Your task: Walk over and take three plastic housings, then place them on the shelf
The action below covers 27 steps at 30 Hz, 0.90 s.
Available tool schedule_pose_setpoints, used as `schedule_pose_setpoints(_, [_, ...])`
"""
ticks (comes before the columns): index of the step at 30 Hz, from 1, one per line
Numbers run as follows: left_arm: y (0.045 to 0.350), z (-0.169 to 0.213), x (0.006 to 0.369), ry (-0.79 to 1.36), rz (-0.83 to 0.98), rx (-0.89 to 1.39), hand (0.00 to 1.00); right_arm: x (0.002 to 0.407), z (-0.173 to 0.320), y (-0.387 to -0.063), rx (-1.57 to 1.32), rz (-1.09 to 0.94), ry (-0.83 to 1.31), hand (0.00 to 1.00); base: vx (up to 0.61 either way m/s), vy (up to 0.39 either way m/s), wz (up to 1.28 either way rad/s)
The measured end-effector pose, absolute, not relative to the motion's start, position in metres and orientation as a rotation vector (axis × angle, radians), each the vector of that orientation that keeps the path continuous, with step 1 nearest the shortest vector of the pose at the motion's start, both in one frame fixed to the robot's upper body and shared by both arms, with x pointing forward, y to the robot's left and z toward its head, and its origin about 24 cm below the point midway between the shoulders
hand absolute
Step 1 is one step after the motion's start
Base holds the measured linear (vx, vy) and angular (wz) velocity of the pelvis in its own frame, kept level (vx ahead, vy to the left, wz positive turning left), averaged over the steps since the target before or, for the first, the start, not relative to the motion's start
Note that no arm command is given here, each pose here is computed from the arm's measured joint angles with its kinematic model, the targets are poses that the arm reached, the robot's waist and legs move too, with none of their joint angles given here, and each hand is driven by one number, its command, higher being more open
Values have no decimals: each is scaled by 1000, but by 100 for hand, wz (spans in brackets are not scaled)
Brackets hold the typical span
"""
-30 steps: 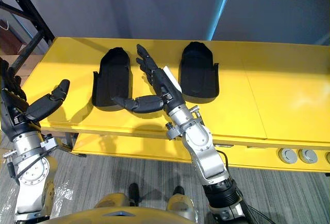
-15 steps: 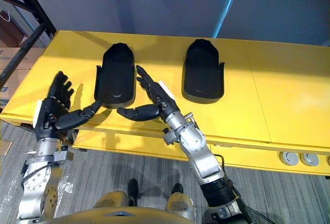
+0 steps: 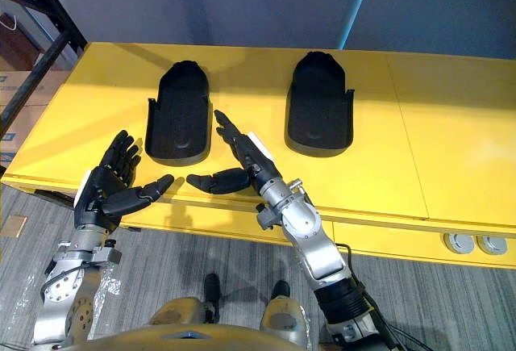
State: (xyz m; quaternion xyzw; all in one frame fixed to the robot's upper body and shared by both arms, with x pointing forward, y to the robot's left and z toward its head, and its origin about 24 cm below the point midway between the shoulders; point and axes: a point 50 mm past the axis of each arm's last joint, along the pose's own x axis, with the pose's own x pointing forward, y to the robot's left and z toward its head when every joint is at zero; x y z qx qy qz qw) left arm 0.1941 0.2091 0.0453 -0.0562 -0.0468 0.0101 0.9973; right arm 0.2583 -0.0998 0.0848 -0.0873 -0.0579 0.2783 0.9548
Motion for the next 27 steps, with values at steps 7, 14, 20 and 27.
schedule_pose_setpoints(7, [209, 45, 207, -106, 8, -120, 100, 252, 81, -84, -173, 640, -107, 100, -11, -4, -4])
schedule_pose_setpoints(14, [205, 43, 220, -105, -8, -151, 100, 256, 79, -79, -180, 658, -97, 100, -4, -5, -9])
schedule_pose_setpoints(20, [202, 48, 228, -114, -25, -155, 100, 258, 80, -79, -187, 648, -96, 100, 1, -3, -5])
schedule_pose_setpoints(27, [196, 51, 237, -106, -51, -141, 100, 259, 78, -82, -198, 612, -83, 100, -3, -4, -4])
